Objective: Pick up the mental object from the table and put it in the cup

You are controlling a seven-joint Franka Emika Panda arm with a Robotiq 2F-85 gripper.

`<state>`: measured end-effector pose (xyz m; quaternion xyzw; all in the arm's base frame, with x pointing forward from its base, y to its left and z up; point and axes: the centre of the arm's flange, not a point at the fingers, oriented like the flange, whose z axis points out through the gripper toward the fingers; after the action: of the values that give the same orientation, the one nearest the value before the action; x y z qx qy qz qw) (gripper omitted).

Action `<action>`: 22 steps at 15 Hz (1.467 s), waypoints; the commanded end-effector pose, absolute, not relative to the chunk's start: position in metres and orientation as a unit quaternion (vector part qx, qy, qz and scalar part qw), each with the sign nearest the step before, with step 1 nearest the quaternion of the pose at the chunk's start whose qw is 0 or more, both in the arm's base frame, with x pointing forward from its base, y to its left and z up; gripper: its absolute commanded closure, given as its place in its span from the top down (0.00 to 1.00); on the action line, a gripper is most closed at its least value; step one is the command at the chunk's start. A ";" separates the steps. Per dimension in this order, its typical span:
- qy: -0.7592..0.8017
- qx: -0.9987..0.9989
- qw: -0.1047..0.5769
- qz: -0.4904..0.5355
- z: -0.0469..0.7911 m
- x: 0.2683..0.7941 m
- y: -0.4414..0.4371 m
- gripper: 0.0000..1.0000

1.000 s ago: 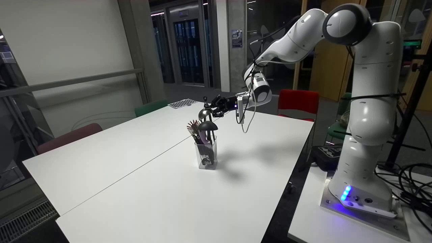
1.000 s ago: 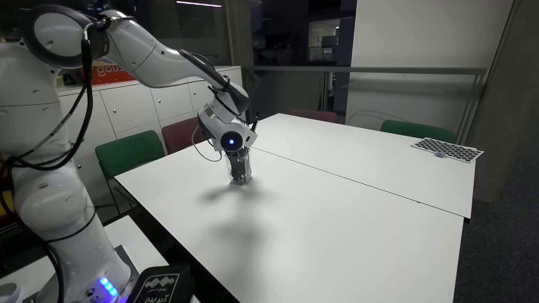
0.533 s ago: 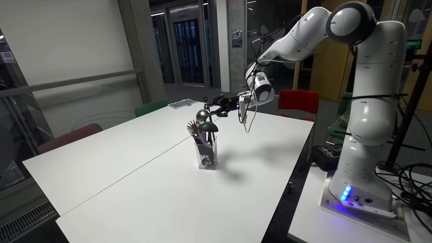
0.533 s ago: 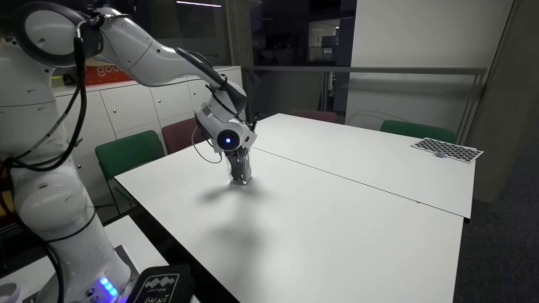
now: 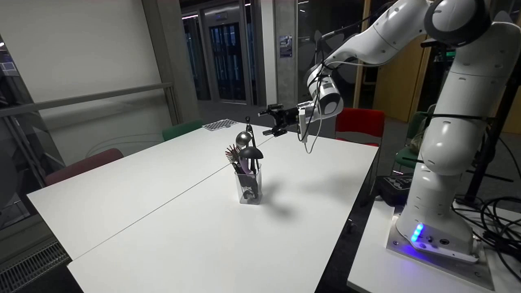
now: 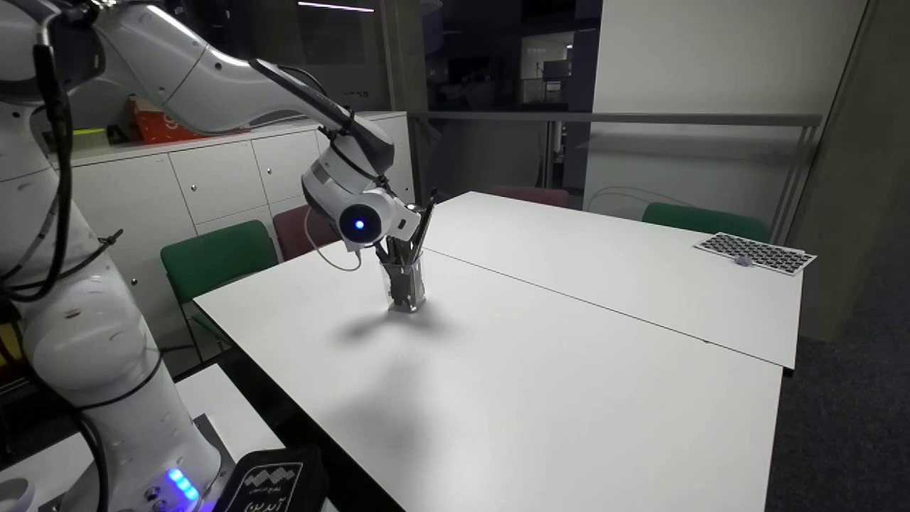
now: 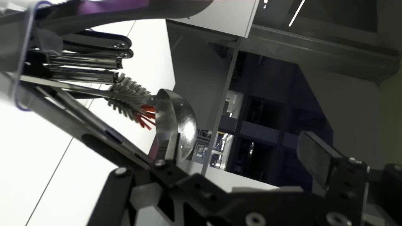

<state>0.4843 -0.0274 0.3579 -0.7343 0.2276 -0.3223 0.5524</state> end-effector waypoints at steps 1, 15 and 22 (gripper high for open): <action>0.272 -0.782 0.472 -0.303 0.395 0.424 -0.045 1.00; 0.414 -0.893 0.098 -0.148 0.438 0.350 -0.104 1.00; 0.322 -0.946 0.026 0.008 0.464 0.329 -0.123 1.00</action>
<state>0.3339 -0.1220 0.4221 -0.9229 0.3843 -0.0201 0.0123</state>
